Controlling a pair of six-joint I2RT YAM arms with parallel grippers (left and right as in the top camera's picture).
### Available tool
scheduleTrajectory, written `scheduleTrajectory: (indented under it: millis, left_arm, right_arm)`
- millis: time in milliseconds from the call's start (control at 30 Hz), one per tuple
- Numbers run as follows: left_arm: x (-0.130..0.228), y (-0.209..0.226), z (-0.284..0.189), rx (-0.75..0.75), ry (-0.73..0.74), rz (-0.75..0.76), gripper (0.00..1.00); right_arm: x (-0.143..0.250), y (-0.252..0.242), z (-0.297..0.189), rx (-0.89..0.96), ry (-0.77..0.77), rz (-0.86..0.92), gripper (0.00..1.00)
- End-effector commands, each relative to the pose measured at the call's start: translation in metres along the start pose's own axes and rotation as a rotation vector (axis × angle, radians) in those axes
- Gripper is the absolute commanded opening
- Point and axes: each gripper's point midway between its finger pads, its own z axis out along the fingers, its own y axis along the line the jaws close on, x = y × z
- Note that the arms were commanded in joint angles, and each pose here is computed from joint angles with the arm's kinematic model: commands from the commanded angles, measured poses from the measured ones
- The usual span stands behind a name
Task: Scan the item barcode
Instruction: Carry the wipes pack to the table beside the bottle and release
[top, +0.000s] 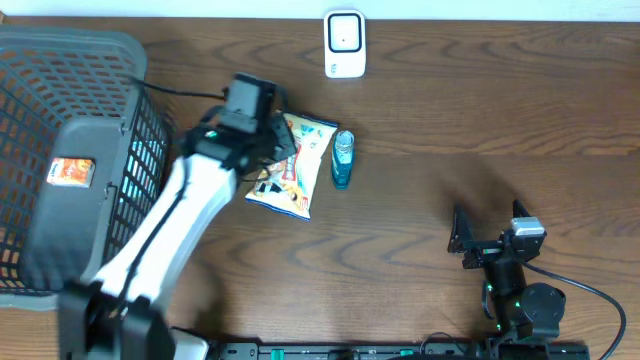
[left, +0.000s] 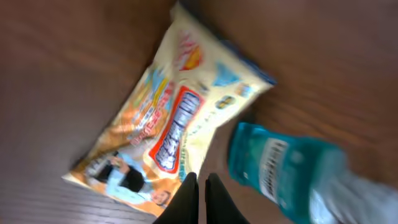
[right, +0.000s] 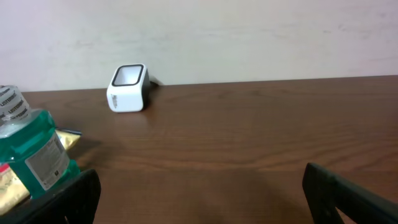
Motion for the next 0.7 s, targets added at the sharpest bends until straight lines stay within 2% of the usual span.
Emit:
scheduleTrajectory:
  millis: [0, 133, 300, 333, 433, 500, 600, 667]
  left_arm:
    - [0.004, 0.004, 0.026, -0.079, -0.002, -0.147, 0.07]
    - [0.013, -0.002, 0.044, -0.088, 0.019, -0.124, 0.07]
    - [0.008, -0.003, 0.039, -0.098, -0.018, -0.100, 0.08]
    - [0.005, -0.002, 0.035, -0.101, -0.034, -0.093, 0.15]
    - [-0.010, -0.008, 0.016, -0.071, -0.084, 0.004, 0.50]
    - [-0.022, -0.009, -0.003, -0.064, -0.128, 0.068, 0.66]
    - [-0.050, -0.001, -0.048, -0.106, -0.247, 0.100, 0.79]
    - [-0.080, 0.010, -0.096, -0.156, -0.369, 0.099, 0.85]
  right_arm:
    - [0.001, -0.001, 0.000, 0.005, 0.003, -0.009, 0.99]
    - [0.001, -0.001, 0.000, 0.005, 0.003, -0.009, 0.99]
    - [0.001, -0.001, 0.000, 0.005, 0.003, -0.009, 0.99]
    - [0.001, -0.001, 0.000, 0.005, 0.003, -0.009, 0.99]
    - [0.001, -0.001, 0.000, 0.005, 0.003, -0.009, 0.99]
    - [0.001, -0.001, 0.000, 0.005, 0.003, -0.009, 0.99]
    - [0.001, -0.001, 0.000, 0.005, 0.003, -0.009, 0.99]
    - [0.001, -0.001, 0.000, 0.005, 0.003, -0.009, 0.99]
